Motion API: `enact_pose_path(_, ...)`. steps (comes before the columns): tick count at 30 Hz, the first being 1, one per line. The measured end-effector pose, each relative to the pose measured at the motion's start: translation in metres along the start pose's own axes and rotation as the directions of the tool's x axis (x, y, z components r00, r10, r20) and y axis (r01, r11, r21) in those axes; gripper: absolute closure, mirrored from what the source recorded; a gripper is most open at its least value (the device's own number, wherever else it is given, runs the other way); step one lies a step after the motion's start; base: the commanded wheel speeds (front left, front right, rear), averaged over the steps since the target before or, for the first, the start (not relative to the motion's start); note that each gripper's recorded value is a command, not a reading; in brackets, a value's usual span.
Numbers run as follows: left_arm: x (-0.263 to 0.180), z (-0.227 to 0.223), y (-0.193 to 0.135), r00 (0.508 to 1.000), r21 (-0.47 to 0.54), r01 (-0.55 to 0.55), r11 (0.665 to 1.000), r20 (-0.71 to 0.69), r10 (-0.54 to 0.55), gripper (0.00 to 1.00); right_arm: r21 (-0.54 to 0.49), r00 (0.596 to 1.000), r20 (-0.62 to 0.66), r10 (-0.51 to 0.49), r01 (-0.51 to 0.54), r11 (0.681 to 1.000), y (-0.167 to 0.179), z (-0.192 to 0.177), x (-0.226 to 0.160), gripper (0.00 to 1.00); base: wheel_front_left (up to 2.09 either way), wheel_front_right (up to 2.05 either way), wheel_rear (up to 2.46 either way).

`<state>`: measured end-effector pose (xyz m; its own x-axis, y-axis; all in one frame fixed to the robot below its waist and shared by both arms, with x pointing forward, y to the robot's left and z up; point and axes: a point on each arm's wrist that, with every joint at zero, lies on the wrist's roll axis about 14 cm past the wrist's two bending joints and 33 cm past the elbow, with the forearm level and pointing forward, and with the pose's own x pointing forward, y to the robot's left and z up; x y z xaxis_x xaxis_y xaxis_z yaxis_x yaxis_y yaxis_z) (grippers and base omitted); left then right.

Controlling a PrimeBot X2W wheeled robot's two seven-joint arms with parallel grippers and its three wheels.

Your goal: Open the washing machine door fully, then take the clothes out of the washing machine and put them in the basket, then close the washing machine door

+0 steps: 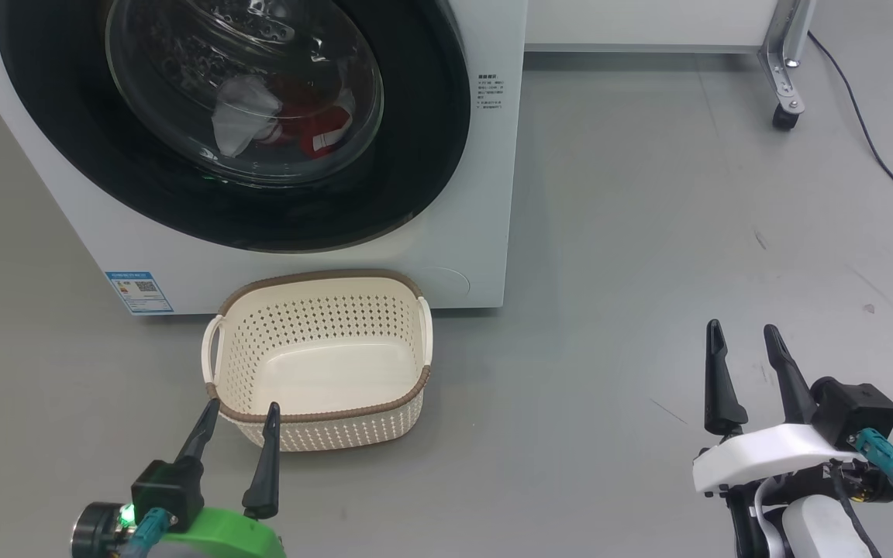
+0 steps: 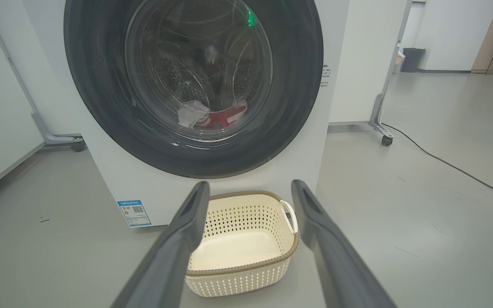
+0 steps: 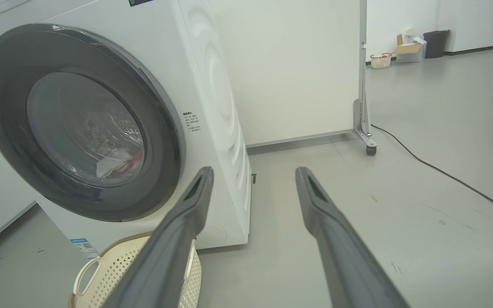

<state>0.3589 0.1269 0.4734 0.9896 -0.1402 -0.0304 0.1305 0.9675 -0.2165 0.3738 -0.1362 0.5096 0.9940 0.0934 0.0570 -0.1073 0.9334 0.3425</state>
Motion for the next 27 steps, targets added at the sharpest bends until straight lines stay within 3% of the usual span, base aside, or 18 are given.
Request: enact_pose_path(27,0.0021,0.0001,0.0009,1.000,-0.007,-0.007,1.000,-0.001,0.007,0.00,-0.001,1.000,-0.019,-0.012,0.012,1.000,-0.0030,-0.0067,0.0004,0.00,0.00,0.00,0.00)
